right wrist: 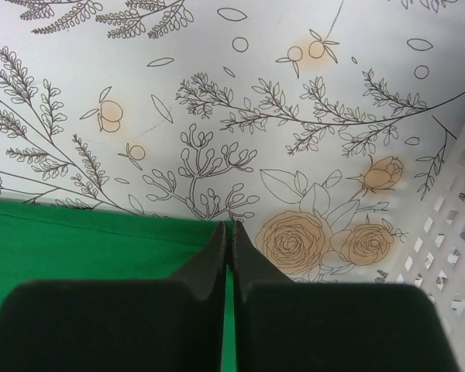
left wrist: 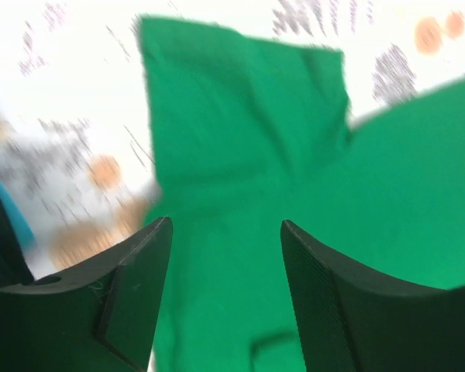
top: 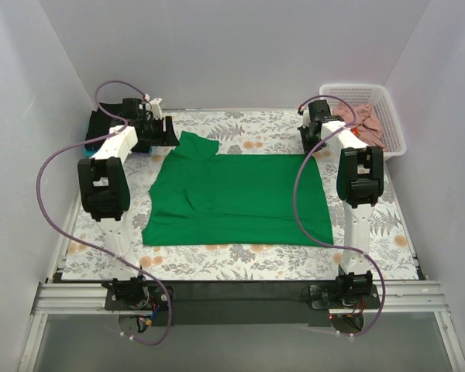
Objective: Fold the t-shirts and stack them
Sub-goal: Fold the tshirt
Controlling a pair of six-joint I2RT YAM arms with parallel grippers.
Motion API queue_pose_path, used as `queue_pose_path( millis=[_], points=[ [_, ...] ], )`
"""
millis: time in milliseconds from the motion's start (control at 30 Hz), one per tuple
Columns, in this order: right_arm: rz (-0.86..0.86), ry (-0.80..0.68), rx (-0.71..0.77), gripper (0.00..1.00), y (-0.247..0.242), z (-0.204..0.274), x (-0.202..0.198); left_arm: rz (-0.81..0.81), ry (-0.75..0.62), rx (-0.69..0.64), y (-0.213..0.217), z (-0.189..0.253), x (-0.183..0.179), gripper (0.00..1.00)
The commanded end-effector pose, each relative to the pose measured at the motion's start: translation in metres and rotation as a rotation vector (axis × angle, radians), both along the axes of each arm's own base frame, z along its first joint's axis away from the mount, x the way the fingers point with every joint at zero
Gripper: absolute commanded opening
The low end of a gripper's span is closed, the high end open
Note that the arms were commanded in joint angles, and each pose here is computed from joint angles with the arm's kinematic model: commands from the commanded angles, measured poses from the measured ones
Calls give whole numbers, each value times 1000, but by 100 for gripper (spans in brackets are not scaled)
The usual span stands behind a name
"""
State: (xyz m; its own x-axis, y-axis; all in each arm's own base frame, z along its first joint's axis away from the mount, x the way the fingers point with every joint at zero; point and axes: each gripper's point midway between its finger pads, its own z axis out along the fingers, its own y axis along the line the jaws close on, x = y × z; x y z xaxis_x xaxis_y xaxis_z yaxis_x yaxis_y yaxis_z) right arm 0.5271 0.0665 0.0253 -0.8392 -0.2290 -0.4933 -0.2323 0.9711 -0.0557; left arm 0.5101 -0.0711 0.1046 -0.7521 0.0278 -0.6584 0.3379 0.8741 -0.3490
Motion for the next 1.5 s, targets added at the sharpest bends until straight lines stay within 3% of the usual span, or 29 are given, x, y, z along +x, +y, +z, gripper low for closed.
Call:
queue_pose_path(
  millis=[0, 200, 233, 700, 933, 1233, 1467],
  points=[
    [14, 25, 29, 1, 8, -2, -10, 61, -16, 15, 7, -12, 35, 56],
    [41, 7, 44, 1, 12, 10, -11, 114, -7, 92, 16, -40, 60, 53],
    [43, 5, 44, 1, 13, 11, -11, 87, -4, 102, -3, -44, 59, 53],
    [94, -27, 82, 1, 21, 31, -8, 60, 71, 63, -17, -42, 28, 47],
    [110, -32, 85, 1, 22, 35, -9, 102, 42, 117, -6, -40, 39, 0],
    [140, -89, 71, 1, 21, 60, -5, 115, -76, 124, -4, -3, 59, 0],
    [147, -110, 74, 1, 22, 70, -4, 108, -124, 122, -4, 18, 54, 0]
  ],
)
